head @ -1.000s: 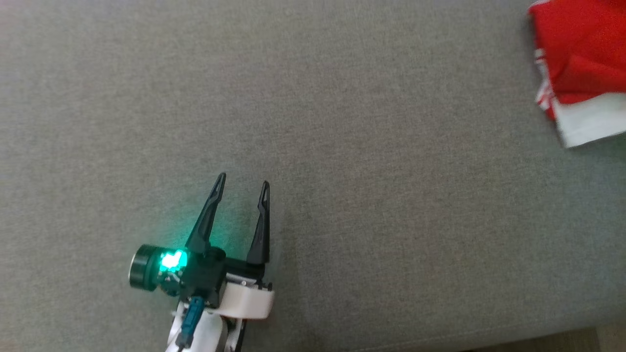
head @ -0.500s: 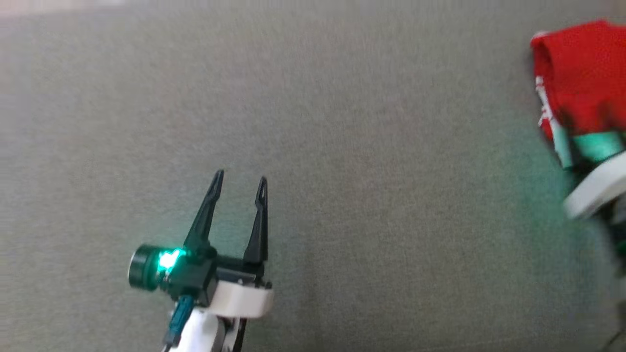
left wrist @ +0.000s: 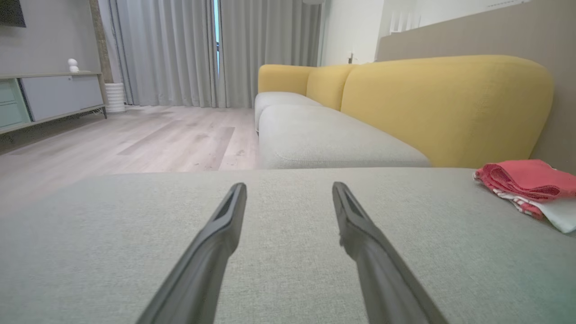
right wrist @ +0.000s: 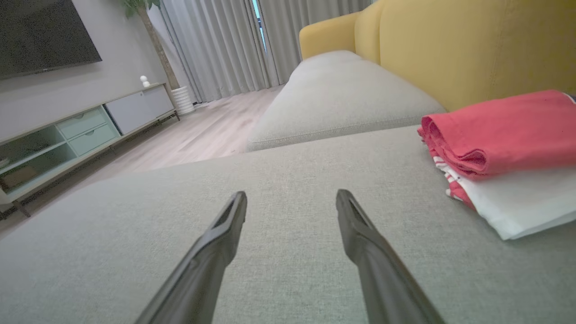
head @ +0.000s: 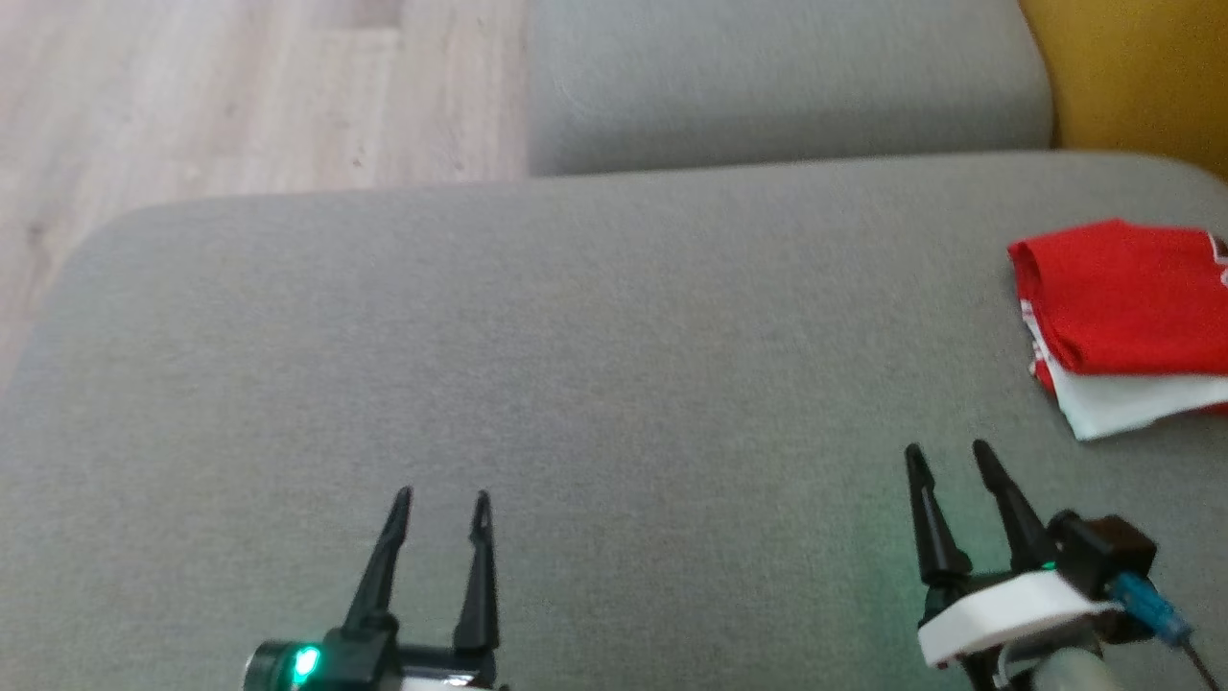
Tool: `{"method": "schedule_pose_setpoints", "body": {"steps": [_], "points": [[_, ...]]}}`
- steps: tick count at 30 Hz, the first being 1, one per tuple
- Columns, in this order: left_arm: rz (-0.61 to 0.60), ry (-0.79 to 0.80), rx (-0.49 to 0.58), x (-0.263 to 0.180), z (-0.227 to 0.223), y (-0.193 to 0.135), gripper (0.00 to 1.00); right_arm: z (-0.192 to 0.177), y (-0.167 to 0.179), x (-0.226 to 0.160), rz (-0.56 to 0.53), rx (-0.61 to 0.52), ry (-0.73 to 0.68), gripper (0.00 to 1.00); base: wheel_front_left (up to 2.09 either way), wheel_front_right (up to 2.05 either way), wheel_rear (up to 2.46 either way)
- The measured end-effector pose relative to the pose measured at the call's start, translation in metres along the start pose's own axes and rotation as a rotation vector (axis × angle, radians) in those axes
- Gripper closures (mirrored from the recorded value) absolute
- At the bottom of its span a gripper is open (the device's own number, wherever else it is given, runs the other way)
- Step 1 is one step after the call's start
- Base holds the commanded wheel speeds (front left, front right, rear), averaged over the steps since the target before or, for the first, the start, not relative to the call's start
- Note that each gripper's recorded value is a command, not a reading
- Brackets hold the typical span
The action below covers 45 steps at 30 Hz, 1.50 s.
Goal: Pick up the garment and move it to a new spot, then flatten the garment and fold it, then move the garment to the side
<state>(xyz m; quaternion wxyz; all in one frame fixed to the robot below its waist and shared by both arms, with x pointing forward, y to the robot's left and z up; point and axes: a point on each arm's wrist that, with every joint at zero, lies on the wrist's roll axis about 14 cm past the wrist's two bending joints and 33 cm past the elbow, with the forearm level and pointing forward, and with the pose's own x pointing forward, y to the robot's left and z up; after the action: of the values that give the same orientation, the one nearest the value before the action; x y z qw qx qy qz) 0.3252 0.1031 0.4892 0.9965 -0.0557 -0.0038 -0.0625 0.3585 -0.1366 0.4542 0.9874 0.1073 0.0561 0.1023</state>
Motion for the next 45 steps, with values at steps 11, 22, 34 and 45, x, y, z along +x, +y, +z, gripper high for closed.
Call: {"method": "schedule_pose_setpoints", "body": {"steps": [11, 22, 34, 45], "points": [[0.055, -0.029, 0.001, -0.030, 0.007, 0.013, 0.00, 0.014, 0.015, -0.040, -0.002, -0.089, -0.075, 0.00, 0.00, 0.00, 0.00], [0.048, -0.029, 0.014, -0.030, 0.006, 0.014, 1.00, 0.020, 0.015, -0.046, -0.013, -0.069, -0.104, 1.00, 0.00, 0.00, 0.00], [0.080, 0.111, -0.057, -0.045, -0.033, 0.021, 1.00, -0.013, 0.005, -0.056, -0.058, 0.015, 0.002, 1.00, 0.00, 0.00, 0.00], [0.104, 0.145, -0.189, -0.041, -0.039, 0.027, 1.00, -0.015, -0.002, -0.055, -0.096, 0.146, 0.008, 1.00, 0.00, 0.00, 0.00]]}}
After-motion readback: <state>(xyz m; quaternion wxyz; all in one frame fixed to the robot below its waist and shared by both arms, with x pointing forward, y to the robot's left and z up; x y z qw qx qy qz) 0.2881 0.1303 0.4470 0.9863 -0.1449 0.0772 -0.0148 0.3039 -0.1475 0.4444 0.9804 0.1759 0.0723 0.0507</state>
